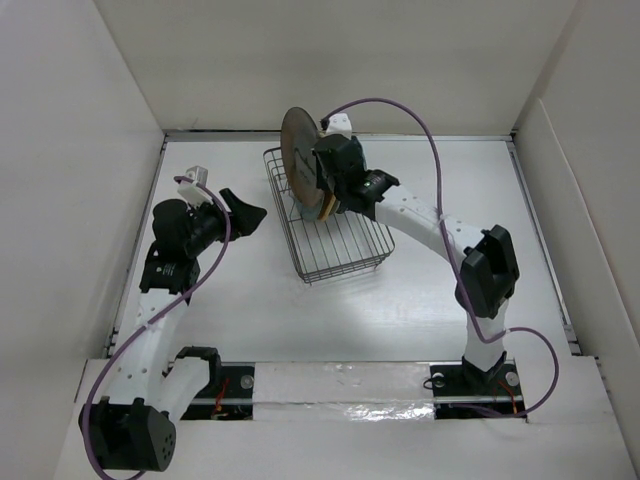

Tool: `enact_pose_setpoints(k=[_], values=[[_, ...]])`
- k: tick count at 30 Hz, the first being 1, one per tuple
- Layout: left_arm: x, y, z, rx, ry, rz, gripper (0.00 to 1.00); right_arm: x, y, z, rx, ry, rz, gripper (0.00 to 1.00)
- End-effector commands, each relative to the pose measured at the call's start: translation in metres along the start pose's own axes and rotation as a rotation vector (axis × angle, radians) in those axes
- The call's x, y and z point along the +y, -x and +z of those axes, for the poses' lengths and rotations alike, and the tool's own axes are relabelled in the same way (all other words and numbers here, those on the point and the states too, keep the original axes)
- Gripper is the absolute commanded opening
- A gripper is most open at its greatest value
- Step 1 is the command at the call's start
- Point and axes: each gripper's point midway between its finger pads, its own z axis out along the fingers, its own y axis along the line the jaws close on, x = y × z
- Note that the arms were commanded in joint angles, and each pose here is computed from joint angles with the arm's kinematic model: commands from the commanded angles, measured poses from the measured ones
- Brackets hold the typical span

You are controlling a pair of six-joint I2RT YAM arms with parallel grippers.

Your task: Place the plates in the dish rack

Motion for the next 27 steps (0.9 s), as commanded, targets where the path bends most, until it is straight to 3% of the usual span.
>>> enact_pose_setpoints(k=[1, 8, 12, 24, 26, 27], values=[[-0.016, 0.022, -0.003, -0.054, -0.039, 0.073, 0.71, 0.013, 0.071, -0.015, -0.214, -0.005, 0.088, 0.00], [-0.006, 0.028, -0.001, -0.073, 0.018, 0.072, 0.68, 0.012, 0.064, -0.015, -0.209, -0.122, 0.035, 0.00], [0.000, 0.023, 0.001, -0.054, 0.045, 0.063, 0.68, 0.025, 0.070, -0.013, -0.208, -0.101, 0.033, 0.00], [0.004, 0.019, 0.005, -0.036, 0.049, 0.053, 0.69, 0.039, 0.004, 0.010, -0.141, -0.099, 0.165, 0.00], [0.004, 0.019, 0.005, -0.038, 0.049, 0.054, 0.69, 0.043, -0.001, 0.006, -0.143, -0.085, 0.168, 0.08], [0.003, 0.020, 0.004, -0.041, 0.047, 0.056, 0.69, 0.043, 0.003, 0.002, -0.149, -0.075, 0.175, 0.19]])
